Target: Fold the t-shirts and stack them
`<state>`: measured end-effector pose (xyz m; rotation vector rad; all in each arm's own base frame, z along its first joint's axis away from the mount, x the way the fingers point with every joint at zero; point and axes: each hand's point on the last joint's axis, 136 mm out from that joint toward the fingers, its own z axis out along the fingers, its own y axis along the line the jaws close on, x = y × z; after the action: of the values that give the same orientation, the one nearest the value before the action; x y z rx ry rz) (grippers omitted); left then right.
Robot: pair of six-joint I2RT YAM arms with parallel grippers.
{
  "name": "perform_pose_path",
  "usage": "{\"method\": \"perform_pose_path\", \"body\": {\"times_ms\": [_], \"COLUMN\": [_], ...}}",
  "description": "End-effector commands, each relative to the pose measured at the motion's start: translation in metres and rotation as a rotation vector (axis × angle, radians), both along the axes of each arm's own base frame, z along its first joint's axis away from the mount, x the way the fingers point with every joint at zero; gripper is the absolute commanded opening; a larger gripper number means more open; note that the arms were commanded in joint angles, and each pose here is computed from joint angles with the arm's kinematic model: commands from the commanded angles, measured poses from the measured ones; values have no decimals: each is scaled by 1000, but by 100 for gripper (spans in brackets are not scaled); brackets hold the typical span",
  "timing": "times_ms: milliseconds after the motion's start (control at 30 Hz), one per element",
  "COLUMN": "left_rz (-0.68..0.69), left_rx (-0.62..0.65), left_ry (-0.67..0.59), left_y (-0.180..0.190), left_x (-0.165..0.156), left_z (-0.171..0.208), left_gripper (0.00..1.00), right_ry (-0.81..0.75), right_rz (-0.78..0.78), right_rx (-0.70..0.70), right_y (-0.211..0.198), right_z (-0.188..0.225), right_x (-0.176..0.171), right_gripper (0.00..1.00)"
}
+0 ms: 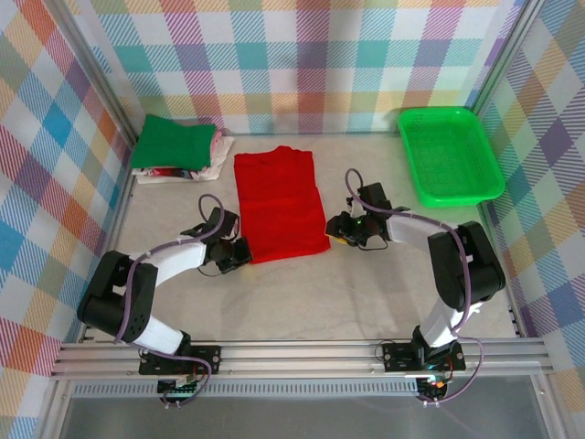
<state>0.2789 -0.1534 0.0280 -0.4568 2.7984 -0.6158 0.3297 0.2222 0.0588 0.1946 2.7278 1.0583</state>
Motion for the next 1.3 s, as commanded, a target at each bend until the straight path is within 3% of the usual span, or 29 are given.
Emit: {"method": "perform_pose_path", "body": {"times_ms": [0, 333, 700, 800, 900, 1033, 1267], "left_rz": [10, 6, 8, 8, 16, 5, -78], "left_rx": [46, 50, 41, 48, 59, 54, 13], "left_ry": [-18, -9, -9, -12, -26, -61, 10], "left_y": [8, 8, 7, 9, 12, 13, 8], "left_x": [-1, -2, -3, -3, -2, -4, -37], "left_z": [8, 2, -1, -1, 3, 14, 7], "left_gripper": [0, 0, 0, 0, 0, 0, 0], "right_ry": [22, 79, 98, 100, 85, 34, 89], "right_rz": [57, 126, 139, 119, 102, 93, 126], "right_rx": [52, 91, 97, 78, 78, 52, 60], "right_y": [9, 26, 40, 37, 36, 30, 18], "right_z": [-5, -29, -34, -39, -33, -13, -12], "right_x": [-4, -15, -23, -23, -20, -20, -60], "right_gripper": [42, 46, 40, 32, 15, 0, 0]}}
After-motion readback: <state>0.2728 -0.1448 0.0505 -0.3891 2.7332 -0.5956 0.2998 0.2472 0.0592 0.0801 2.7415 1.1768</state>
